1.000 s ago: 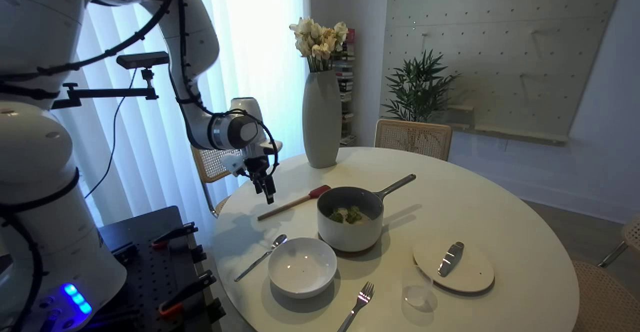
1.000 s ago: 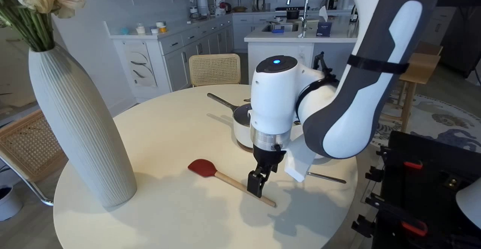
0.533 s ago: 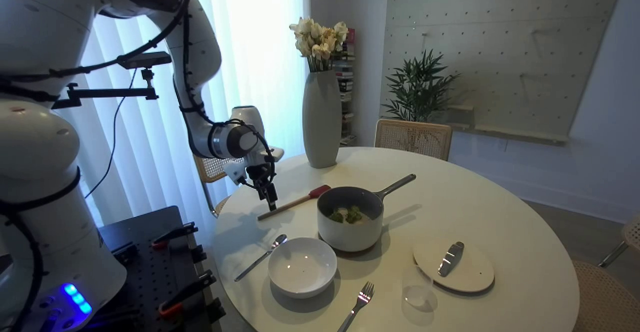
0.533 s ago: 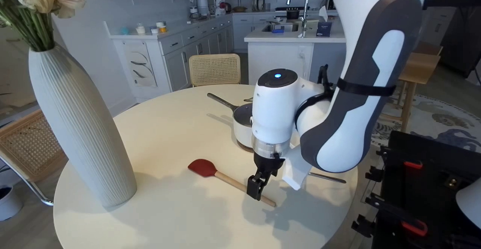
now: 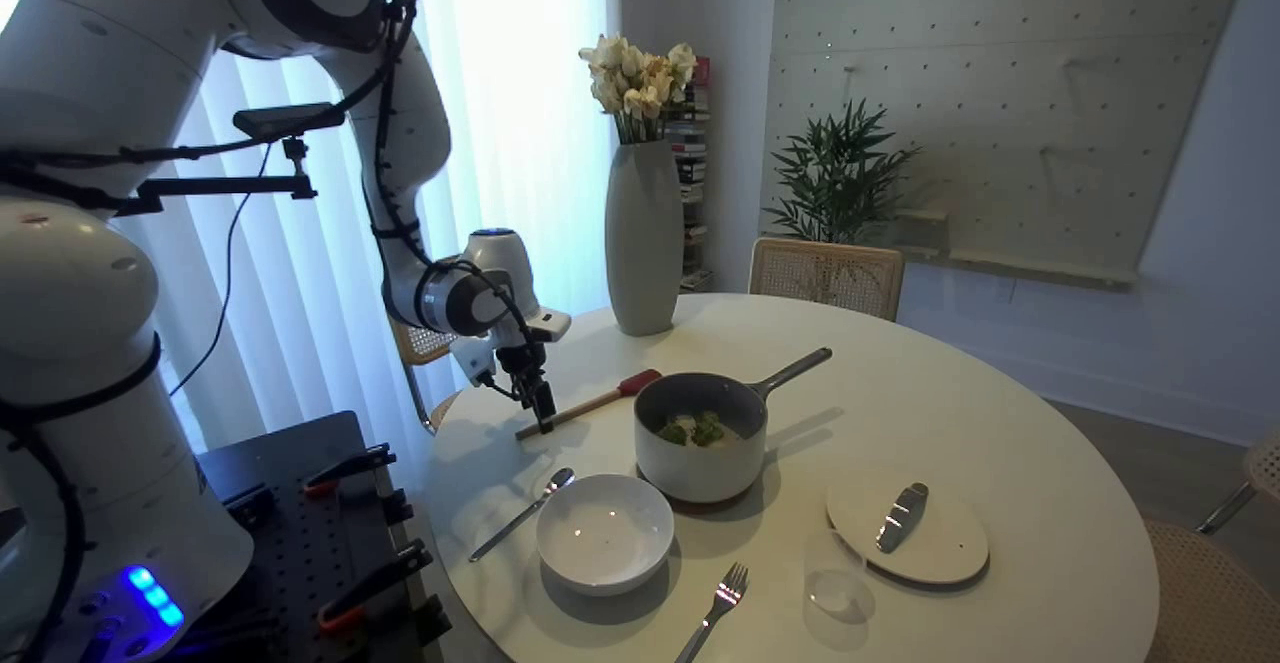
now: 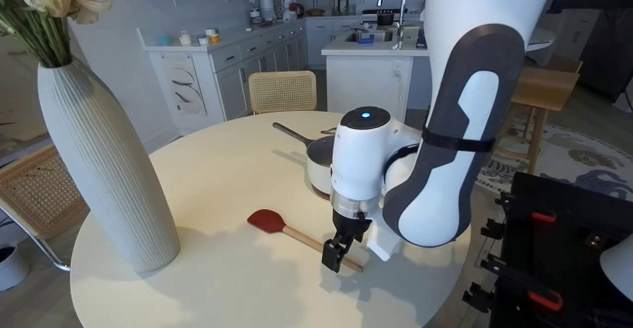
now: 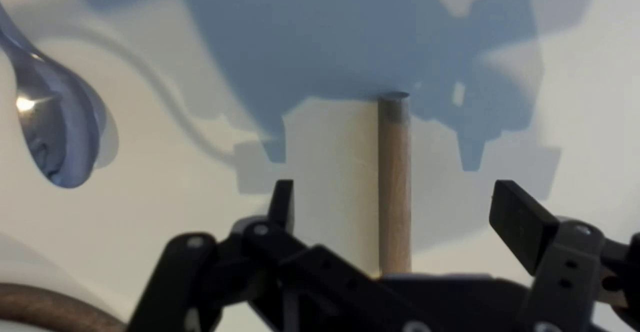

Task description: Use the spatula to stir in the pot

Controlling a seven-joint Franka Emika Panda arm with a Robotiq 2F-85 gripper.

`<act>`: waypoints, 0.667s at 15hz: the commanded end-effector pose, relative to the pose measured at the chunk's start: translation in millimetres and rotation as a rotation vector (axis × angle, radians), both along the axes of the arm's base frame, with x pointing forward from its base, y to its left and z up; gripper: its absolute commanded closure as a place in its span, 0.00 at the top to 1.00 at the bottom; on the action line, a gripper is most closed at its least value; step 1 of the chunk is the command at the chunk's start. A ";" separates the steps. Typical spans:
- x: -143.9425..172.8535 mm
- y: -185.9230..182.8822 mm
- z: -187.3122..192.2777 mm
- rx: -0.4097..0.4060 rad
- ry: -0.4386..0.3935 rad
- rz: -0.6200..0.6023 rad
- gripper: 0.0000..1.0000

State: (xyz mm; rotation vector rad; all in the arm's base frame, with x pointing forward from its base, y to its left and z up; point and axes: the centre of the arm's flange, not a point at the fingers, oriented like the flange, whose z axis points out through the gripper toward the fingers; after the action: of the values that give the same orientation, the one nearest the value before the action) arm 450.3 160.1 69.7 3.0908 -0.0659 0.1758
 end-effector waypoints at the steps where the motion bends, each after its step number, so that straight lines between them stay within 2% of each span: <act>1: 6.6 0.9 -10.1 0.018 -0.008 0.003 1.00; 2: 7.1 1.1 -11.5 0.017 -0.008 0.002 0.98; 3: 7.9 1.2 -12.2 0.018 -0.009 0.000 0.80; 6: 10.7 0.5 -12.9 0.018 -0.013 -0.004 0.62; 10: 12.3 0.4 -13.3 0.019 -0.016 -0.010 0.30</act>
State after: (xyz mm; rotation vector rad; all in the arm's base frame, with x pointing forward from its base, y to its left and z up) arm 457.9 159.8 58.0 3.0946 -0.0880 0.1782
